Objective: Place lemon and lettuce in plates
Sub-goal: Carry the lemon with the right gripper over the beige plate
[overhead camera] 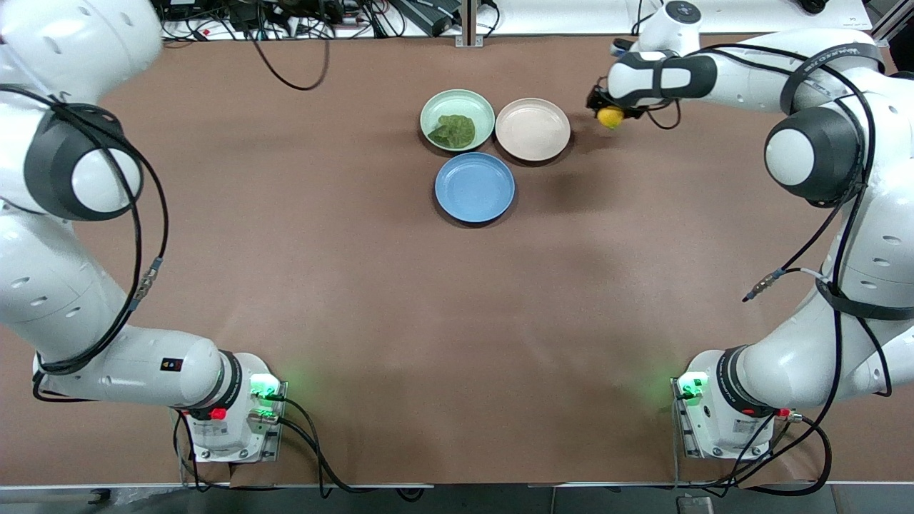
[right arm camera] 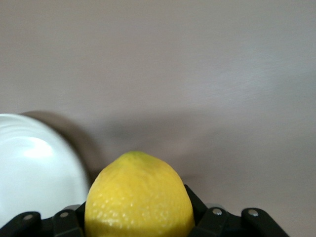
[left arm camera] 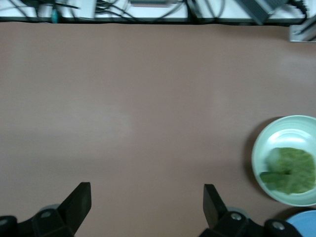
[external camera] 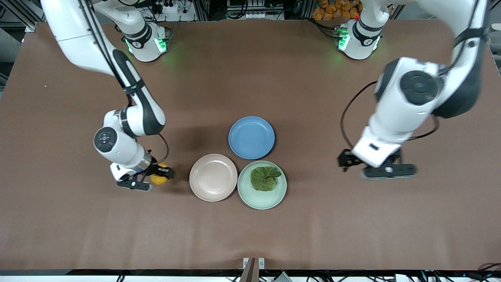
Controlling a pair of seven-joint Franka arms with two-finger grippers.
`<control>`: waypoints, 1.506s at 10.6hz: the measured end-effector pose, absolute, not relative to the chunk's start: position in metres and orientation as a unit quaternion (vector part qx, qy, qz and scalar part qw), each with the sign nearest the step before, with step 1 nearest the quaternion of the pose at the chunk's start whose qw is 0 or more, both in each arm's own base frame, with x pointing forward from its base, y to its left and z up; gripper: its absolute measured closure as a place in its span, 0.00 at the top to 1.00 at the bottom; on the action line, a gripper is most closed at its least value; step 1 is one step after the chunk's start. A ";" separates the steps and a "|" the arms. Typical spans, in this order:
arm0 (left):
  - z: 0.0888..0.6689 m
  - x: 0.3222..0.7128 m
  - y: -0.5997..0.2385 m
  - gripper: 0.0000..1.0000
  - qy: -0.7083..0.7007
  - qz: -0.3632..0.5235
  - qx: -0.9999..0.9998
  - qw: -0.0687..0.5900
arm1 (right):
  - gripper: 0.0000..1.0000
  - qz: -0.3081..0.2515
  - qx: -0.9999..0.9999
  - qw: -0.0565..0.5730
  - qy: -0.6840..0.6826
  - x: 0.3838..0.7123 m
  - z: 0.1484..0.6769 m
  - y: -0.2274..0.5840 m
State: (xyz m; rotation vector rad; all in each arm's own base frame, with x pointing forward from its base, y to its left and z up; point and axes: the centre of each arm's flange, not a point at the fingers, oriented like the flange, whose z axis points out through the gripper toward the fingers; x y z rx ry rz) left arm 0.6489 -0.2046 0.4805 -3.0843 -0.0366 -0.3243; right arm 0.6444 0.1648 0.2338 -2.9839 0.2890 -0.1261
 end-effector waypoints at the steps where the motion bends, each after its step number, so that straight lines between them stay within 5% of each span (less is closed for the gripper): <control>1: 0.492 0.649 -0.182 1.00 -0.014 -0.094 -0.995 0.019 | 0.62 -0.040 -0.990 0.083 0.102 0.644 0.242 0.188; 8: 0.545 0.627 -0.125 1.00 -0.039 -0.069 -0.996 0.031 | 0.62 -0.032 -0.984 0.103 0.142 0.635 0.221 0.307; 16: 0.551 0.614 -0.111 1.00 -0.034 -0.044 -0.997 0.044 | 0.62 -0.033 -0.985 0.102 0.135 0.633 0.179 0.327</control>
